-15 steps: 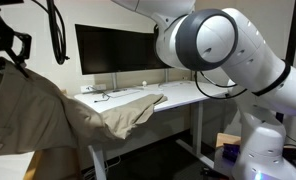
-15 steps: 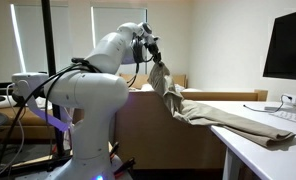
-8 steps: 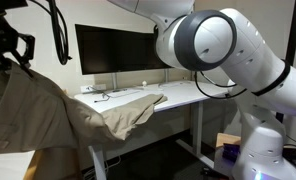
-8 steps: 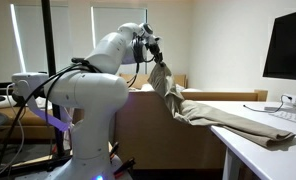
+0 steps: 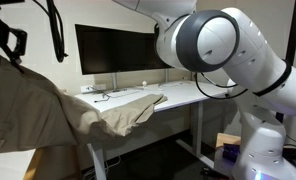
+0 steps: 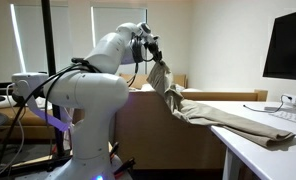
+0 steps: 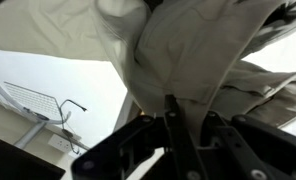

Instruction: Remove the trousers from the table and put them on the headrest of the couch

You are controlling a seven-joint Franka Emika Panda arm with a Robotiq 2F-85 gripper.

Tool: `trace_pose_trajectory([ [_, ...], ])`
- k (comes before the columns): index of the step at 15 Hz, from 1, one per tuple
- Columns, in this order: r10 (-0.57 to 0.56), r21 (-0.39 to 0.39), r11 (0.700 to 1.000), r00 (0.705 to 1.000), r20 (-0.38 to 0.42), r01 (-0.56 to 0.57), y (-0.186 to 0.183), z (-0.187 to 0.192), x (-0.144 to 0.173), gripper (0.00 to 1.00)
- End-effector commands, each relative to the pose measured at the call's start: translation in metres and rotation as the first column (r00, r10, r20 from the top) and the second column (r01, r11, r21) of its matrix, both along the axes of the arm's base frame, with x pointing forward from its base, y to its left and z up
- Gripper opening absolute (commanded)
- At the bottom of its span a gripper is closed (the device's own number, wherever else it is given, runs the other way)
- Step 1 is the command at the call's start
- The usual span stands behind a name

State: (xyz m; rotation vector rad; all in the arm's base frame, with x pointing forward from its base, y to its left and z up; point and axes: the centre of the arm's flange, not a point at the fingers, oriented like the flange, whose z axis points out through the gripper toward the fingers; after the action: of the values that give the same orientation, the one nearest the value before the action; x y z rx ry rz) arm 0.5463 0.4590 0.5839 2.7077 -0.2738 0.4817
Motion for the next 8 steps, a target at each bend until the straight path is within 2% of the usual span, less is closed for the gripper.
trace_pose_trajectory([
  [1,0.121,0.139,0.982,0.989,0.081,-0.132,0.034,0.072,0.027,0.07],
  [4,0.155,0.268,0.943,0.974,0.164,-0.196,0.028,0.111,0.029,0.07],
  [8,0.208,0.430,0.858,0.955,0.213,-0.282,0.022,0.136,0.058,0.07],
])
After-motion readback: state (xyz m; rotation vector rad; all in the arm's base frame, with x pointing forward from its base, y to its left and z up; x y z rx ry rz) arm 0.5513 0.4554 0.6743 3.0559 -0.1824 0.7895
